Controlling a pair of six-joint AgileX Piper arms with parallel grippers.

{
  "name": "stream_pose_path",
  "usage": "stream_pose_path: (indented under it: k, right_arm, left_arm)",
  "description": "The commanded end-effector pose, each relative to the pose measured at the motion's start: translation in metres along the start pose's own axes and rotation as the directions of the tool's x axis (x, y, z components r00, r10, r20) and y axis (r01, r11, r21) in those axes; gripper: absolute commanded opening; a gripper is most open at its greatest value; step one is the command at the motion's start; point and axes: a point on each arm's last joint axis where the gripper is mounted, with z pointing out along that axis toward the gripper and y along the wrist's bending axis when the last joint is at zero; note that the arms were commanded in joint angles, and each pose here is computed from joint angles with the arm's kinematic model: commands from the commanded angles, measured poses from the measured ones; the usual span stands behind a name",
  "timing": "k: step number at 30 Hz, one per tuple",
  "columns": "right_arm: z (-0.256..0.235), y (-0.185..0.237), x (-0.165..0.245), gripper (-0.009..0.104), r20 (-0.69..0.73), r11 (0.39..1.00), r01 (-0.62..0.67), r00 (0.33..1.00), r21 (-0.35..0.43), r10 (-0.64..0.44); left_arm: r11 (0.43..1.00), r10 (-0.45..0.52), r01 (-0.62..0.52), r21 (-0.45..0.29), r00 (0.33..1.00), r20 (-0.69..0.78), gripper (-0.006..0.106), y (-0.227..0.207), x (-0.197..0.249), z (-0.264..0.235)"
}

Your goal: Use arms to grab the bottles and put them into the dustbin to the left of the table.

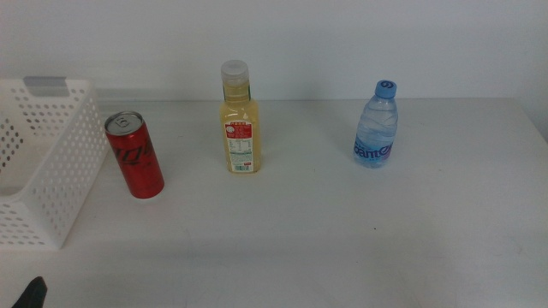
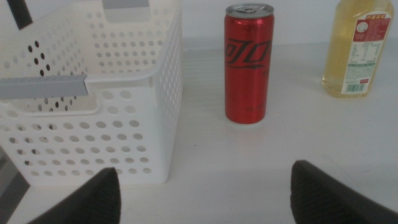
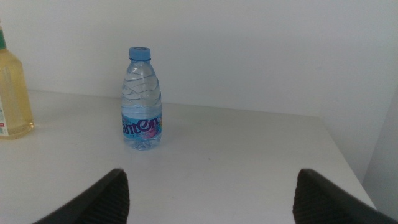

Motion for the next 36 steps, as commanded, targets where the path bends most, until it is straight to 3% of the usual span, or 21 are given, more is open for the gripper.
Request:
stream_pose_path:
  k: [1,24,32,36]
  right_arm:
    - [-0.003,-0.001,-0.011,0.071,0.112,1.000,0.022,0.993,0.015,-0.023]
    - [-0.003,-0.001,-0.011,0.071,0.112,1.000,0.022,0.993,0.015,-0.023]
    - [-0.003,-0.001,-0.011,0.071,0.112,1.000,0.022,0.993,0.015,-0.023]
    - [-0.003,-0.001,-0.011,0.071,0.112,1.000,0.022,0.993,0.015,-0.023]
  left_arm:
    - [1.000,-0.029,0.030,-0.001,0.995,0.098,0.090,0.000,-0.010,0.004]
    - [0.998,-0.061,0.061,0.003,0.992,0.112,0.090,0.001,-0.018,0.024]
    - [0.992,-0.032,0.010,0.123,0.984,0.177,0.090,-0.013,-0.025,0.038]
    - [0.990,-0.029,0.007,0.142,0.988,0.153,0.090,-0.016,-0.022,0.049]
